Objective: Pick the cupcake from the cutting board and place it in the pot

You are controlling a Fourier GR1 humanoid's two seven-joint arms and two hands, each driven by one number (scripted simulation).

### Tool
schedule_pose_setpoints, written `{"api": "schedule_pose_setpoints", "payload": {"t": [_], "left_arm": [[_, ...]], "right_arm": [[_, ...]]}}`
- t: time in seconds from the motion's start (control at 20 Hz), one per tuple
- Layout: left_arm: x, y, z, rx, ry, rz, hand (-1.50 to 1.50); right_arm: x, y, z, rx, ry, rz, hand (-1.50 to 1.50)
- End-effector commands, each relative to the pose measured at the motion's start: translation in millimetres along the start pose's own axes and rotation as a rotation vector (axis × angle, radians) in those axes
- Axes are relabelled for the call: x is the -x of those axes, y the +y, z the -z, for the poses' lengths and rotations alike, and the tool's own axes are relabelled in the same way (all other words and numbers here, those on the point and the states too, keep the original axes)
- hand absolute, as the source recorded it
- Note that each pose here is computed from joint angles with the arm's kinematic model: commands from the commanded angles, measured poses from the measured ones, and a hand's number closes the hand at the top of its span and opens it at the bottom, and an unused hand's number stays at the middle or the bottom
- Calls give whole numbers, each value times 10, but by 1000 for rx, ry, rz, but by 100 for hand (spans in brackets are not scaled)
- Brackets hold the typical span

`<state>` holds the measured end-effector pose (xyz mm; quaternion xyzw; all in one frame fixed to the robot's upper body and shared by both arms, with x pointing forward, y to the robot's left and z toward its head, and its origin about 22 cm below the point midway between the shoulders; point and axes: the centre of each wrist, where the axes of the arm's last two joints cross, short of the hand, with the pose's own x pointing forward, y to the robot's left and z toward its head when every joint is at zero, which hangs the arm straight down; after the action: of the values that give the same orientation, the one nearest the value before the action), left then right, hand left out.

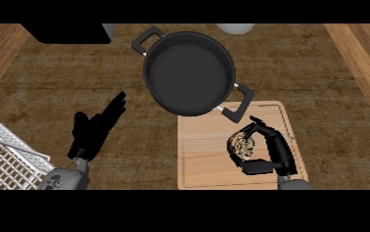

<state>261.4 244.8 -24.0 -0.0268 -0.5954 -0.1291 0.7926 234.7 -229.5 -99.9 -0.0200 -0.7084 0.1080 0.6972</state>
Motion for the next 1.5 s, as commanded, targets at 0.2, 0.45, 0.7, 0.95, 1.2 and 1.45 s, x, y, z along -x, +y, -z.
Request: {"api": "schedule_pose_setpoints", "payload": {"t": [0.2,0.45,0.7,0.95,1.2,1.45], "left_arm": [[-9,18,27,-14,-3,12,0],[103,-191,29,-4,20,-3,0],[-12,-167,101,-7,18,5,0],[61,83,-9,-12,13,3,0],[73,96,-20,-12,13,0,0],[-60,-91,47,-6,0,-2,0]], "right_arm": [[-391,-817,-22,138,-137,-210,150],[-542,-490,-147,170,-229,-371,150],[-931,-458,-272,177,-227,-494,150],[-1299,-154,-274,246,-294,-616,150],[-1778,-196,-310,255,-344,-745,150],[-2349,358,-34,298,-330,-810,150]]}}
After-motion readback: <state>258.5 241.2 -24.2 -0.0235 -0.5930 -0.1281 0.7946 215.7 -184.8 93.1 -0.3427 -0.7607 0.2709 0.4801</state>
